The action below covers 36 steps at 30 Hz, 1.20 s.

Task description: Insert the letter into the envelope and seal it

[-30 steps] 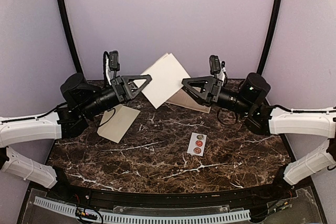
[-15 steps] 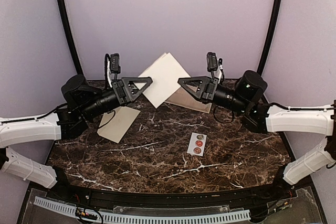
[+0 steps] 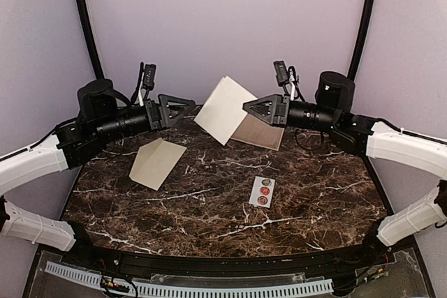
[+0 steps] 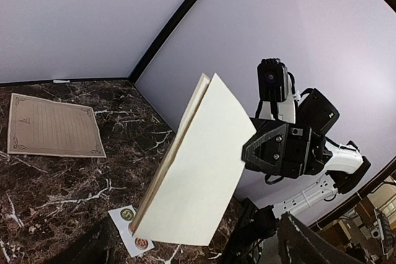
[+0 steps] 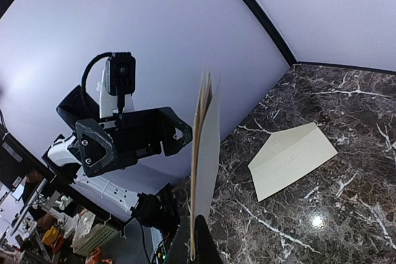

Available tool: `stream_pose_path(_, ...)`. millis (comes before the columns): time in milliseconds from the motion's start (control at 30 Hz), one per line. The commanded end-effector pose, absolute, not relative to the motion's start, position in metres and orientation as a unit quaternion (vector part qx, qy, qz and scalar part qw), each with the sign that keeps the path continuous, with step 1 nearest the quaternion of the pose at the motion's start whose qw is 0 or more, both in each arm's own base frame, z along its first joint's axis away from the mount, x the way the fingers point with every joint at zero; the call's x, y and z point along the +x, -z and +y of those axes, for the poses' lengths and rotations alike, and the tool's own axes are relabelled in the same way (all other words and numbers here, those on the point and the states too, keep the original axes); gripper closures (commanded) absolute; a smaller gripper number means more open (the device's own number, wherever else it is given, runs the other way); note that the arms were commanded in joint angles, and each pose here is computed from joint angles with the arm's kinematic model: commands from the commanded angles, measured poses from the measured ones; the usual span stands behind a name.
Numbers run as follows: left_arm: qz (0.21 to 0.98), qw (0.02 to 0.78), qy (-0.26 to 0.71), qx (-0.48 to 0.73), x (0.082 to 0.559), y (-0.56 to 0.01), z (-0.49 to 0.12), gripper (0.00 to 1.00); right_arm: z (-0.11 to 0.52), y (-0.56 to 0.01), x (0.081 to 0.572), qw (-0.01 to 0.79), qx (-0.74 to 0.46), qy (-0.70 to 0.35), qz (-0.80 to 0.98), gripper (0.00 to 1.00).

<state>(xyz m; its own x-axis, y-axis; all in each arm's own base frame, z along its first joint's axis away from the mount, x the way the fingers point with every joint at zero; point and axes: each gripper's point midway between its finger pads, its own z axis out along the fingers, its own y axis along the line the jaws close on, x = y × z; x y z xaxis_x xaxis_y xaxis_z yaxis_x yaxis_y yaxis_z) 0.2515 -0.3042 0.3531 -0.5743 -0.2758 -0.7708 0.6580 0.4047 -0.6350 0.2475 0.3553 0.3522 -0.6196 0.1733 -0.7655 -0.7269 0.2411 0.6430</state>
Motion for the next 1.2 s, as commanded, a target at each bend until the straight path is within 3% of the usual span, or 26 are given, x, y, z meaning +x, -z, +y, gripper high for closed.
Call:
stream_pose_path(0,0.722,0.405,0.515,0.222,0.235,-0.352,-0.318,0.1,0.364,-0.343,0.227,0.343,-0.271,-0.583,0.685,1.0)
stream_pose_path(300,0.704,0.353,0.543,0.291,0.223,-0.348,-0.342,0.08,0.369,-0.348,0.202,0.309,-0.326,-0.613,0.65,1.0)
stream_pose_path(400,0.695,0.336,0.558,0.305,0.216,-0.348,-0.347,0.12,0.371,-0.348,0.199,0.303,-0.335,-0.615,0.646,1.0)
stream_pose_path(467,0.69,0.329,0.566,0.31,0.214,-0.348,-0.349,0.23,0.372,-0.347,0.198,0.3,-0.339,-0.613,0.647,1.0)
stream_pose_path(733,0.685,0.312,0.578,0.313,0.211,-0.346,-0.353,0.87,0.377,-0.337,0.203,0.296,-0.338,-0.602,0.66,1.0)
stream_pose_path(800,0.691,0.316,0.571,0.31,0.214,-0.343,-0.352,0.97,0.377,-0.336,0.205,0.3,-0.334,-0.599,0.663,1.0)
stream_pose_path(833,0.694,0.32,0.567,0.309,0.215,-0.343,-0.35,0.99,0.377,-0.335,0.207,0.304,-0.331,-0.596,0.666,0.97)
stream_pose_path(900,0.695,0.327,0.562,0.308,0.215,-0.343,-0.348,1.0,0.375,-0.333,0.211,0.312,-0.324,-0.59,0.671,0.79)
stream_pose_path(1033,0.691,0.339,0.562,0.304,0.216,-0.347,-0.346,1.0,0.375,-0.33,0.217,0.321,-0.302,-0.594,0.674,0.56)
stream_pose_path(1167,0.678,0.355,0.575,0.29,0.218,-0.354,-0.344,1.0,0.382,-0.328,0.216,0.318,-0.283,-0.618,0.66,0.46)
